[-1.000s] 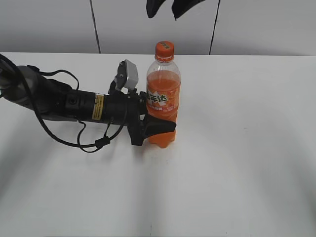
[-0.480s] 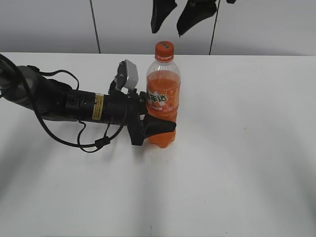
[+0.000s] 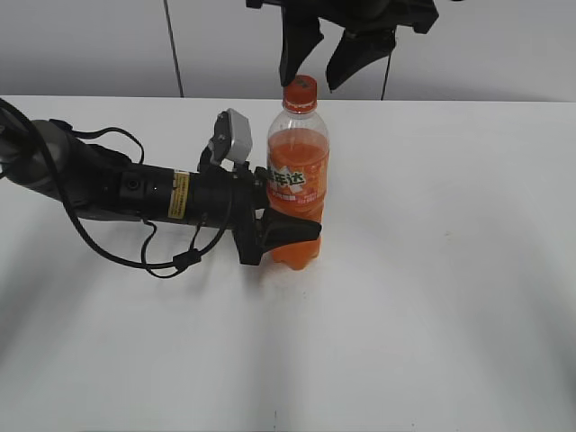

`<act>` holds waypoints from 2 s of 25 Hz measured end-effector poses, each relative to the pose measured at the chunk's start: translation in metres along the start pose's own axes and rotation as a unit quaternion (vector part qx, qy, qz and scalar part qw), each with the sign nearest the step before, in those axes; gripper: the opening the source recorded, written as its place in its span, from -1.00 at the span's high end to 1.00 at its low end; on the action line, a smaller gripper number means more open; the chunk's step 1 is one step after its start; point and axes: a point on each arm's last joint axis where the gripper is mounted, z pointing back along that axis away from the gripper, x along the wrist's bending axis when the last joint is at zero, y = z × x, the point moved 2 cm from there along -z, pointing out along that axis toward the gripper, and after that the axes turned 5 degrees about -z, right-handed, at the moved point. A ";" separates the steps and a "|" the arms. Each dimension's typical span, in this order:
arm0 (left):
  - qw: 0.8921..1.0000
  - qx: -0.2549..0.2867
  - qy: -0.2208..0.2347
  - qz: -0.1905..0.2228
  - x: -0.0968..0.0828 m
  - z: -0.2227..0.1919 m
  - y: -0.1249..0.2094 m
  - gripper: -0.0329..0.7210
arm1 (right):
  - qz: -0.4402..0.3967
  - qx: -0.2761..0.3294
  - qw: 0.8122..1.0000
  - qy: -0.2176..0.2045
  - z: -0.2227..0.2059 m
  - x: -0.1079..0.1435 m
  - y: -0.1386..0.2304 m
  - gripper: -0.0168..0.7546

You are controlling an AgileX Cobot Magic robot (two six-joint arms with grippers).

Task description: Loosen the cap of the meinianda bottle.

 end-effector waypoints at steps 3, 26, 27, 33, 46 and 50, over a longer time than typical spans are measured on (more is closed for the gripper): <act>1.000 0.000 0.000 0.001 0.000 0.000 0.000 -0.17 | -0.005 0.002 1.000 -0.004 0.000 0.001 0.000 -0.02; 1.000 0.000 0.000 0.001 0.000 0.000 0.000 -0.17 | -0.016 0.022 1.000 -0.012 -0.015 0.003 0.000 -0.02; 1.000 0.000 0.000 0.001 0.000 0.000 0.000 -0.17 | -0.016 0.021 1.000 -0.013 -0.015 0.003 0.000 -0.02; 1.000 0.000 0.000 0.001 0.000 0.000 0.000 -0.17 | -0.016 0.021 1.000 -0.013 -0.015 0.003 0.000 0.02; 1.000 0.000 -0.001 0.002 0.000 0.000 0.000 -0.17 | 0.028 0.018 0.999 -0.006 -0.015 0.002 -0.001 0.22; 1.000 0.000 -0.001 0.002 0.000 0.000 0.000 -0.17 | 0.125 0.017 0.992 -0.008 -0.015 0.002 -0.001 0.23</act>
